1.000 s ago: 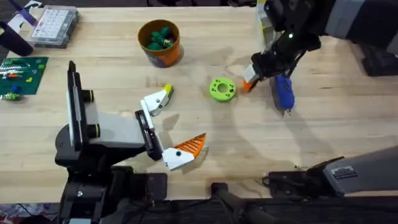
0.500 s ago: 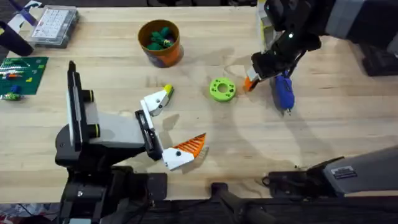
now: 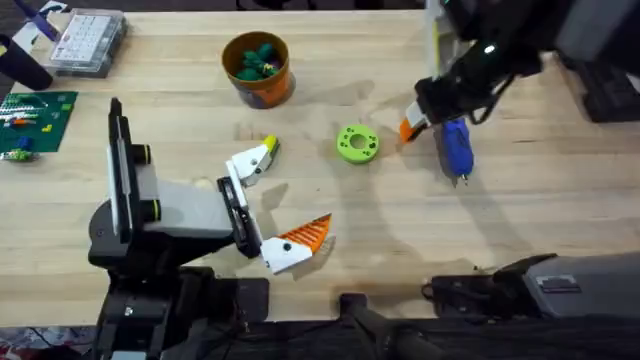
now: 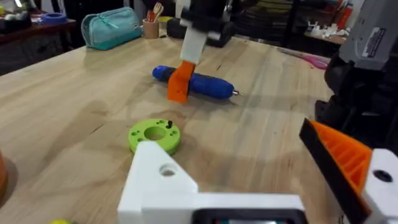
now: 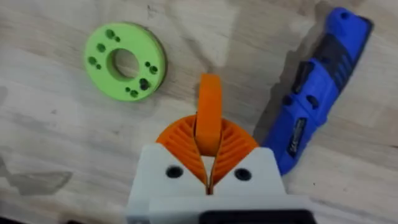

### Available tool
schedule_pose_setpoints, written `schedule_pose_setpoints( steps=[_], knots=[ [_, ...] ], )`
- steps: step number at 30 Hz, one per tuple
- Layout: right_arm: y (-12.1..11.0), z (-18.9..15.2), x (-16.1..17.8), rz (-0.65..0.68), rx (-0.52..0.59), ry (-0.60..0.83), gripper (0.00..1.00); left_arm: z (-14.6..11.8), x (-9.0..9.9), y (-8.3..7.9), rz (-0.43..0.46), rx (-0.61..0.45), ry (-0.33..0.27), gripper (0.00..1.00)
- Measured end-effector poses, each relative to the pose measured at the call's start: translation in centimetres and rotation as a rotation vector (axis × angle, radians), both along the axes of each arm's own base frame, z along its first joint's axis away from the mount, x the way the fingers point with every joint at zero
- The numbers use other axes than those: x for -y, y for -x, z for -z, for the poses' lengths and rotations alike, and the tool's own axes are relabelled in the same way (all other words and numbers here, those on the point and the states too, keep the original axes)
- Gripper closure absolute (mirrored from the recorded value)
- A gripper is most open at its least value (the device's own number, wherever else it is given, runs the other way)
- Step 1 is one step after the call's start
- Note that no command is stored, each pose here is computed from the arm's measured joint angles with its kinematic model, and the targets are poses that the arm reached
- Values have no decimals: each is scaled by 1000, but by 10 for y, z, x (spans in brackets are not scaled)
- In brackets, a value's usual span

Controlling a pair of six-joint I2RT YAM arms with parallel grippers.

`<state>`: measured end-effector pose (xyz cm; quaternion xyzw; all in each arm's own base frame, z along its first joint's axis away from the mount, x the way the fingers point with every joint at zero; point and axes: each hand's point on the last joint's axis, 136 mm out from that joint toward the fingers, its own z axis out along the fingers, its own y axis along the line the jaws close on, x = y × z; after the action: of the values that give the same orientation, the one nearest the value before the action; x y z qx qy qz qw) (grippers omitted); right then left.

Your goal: Pick up the gripper from the table and insert it into the empty holder that is missing its gripper. Then pick up a screw, insert it into the mounting hole, and use the screwdriver to tighten it. Finally, clean up the table by picking up the vegetable and placing it into the bucket.

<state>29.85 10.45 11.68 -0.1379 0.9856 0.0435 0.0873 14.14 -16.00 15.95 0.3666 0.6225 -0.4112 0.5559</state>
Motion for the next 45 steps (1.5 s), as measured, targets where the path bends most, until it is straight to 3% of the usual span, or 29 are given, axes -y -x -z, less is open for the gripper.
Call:
schedule_pose_setpoints(
  steps=[9, 27, 45],
  knots=[
    [14, -66, 2, 27, 162, -74, 990, 0, 0, 0, 0, 0, 0, 10],
    [24, -133, -25, 85, 325, -329, 990, 0, 0, 0, 0, 0, 0, 10],
    [8, -192, -89, -127, 470, -724, 991, 0, 0, 0, 0, -1, 0, 10]
  ],
)
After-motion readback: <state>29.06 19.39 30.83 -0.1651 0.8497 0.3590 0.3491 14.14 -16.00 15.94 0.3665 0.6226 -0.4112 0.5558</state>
